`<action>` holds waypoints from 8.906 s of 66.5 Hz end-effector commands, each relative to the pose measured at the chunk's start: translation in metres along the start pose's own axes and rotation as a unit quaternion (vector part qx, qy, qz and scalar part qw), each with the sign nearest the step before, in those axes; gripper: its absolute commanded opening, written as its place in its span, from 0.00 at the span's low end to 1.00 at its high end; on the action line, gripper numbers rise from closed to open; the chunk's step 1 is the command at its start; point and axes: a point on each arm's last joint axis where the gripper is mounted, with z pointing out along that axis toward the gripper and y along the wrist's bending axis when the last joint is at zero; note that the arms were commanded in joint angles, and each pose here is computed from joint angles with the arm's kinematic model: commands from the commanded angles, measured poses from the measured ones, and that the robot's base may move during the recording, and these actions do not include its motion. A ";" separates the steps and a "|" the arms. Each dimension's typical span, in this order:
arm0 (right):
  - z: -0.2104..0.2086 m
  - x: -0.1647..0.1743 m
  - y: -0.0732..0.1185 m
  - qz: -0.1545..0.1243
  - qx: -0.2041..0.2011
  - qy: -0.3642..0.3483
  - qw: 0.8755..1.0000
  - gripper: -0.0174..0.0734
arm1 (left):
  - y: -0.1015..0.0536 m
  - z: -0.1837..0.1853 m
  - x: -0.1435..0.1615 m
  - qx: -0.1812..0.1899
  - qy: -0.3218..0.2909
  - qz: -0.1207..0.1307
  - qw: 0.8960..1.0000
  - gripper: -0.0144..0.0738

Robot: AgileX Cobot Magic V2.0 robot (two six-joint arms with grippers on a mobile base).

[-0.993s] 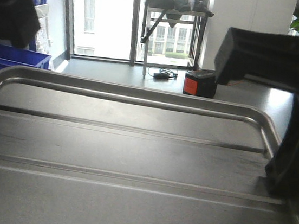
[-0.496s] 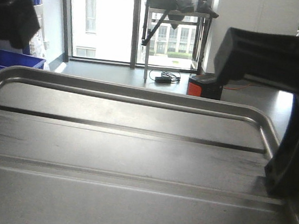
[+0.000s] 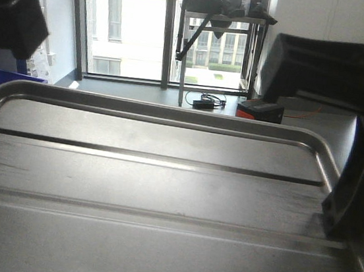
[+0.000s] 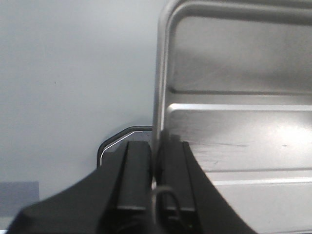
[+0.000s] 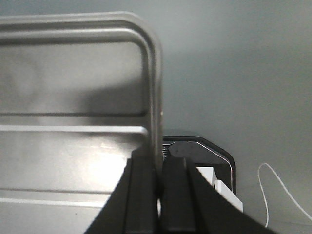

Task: Grab silver tray and place in blue box
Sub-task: 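Hold the tray level in both grippers while the base drives, then carry the tray with both grippers up over the blue bin, then lower the tray into the blue bin and open both grippers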

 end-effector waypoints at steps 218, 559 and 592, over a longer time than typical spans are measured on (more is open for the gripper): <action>-0.010 -0.007 -0.004 -0.011 0.012 -0.024 1.000 0.26 | 0.005 -0.010 -0.005 -0.013 -0.022 0.009 1.000 0.15; -0.035 -0.253 0.044 -0.080 -0.068 -0.195 0.975 0.26 | -0.002 -0.026 -0.234 0.098 -0.276 0.034 0.955 0.15; -0.035 -0.253 0.044 -0.080 -0.067 -0.193 0.976 0.39 | 0.000 -0.026 -0.235 0.084 -0.283 0.045 0.954 0.15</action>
